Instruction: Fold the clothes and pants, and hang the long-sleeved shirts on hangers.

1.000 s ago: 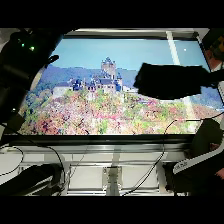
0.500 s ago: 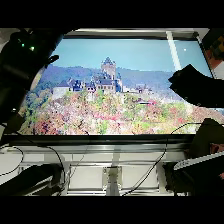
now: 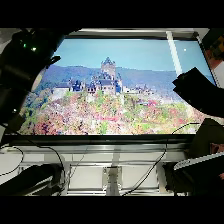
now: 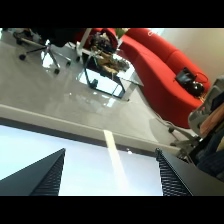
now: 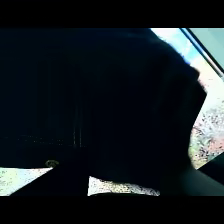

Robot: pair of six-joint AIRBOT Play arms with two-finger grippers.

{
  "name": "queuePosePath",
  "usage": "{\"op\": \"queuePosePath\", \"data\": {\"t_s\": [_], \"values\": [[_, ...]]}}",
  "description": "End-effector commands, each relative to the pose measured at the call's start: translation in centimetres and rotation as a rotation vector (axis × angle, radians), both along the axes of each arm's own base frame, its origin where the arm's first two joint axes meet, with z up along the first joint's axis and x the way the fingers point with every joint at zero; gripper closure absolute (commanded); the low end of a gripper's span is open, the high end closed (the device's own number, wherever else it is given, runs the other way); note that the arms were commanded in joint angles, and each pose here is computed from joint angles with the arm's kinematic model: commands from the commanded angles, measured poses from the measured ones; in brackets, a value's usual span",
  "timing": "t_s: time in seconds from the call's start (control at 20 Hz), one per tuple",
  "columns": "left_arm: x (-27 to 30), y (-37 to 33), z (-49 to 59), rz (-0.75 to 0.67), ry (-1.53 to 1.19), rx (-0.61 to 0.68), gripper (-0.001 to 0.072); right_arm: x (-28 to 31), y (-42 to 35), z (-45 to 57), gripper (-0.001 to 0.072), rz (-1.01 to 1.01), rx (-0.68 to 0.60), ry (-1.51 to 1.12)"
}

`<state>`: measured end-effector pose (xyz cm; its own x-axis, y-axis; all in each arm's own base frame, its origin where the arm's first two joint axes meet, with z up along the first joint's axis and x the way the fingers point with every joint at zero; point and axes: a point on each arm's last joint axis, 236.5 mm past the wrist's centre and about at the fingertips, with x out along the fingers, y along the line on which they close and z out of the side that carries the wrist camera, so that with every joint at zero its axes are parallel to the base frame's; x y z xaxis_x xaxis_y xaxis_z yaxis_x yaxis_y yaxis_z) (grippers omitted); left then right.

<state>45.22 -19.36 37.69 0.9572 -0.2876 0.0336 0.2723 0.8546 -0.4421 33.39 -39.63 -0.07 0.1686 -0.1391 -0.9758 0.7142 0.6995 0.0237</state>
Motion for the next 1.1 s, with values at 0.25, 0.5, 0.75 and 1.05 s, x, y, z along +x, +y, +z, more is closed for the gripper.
{"op": "queuePosePath", "data": {"t_s": [0.25,0.5,0.75,1.05], "values": [[0.3,0.7,-0.1,0.029,-0.008,0.040,0.0182,5.1,1.6,3.6,0.0298,-0.030,0.058,-0.239],[-0.1,5.5,-0.6,0.171,0.029,0.205,0.0691,16.2,14.8,10.8,0.0676,0.290,0.400,-0.686],[-4.3,14.7,1.0,0.378,0.095,0.352,0.0696,20.4,29.9,16.5,0.0679,0.567,0.693,-0.834],[-10.1,23.1,2.8,0.540,0.145,0.395,0.0698,19.9,44.8,21.3,0.0681,0.837,0.724,-0.825]]}}
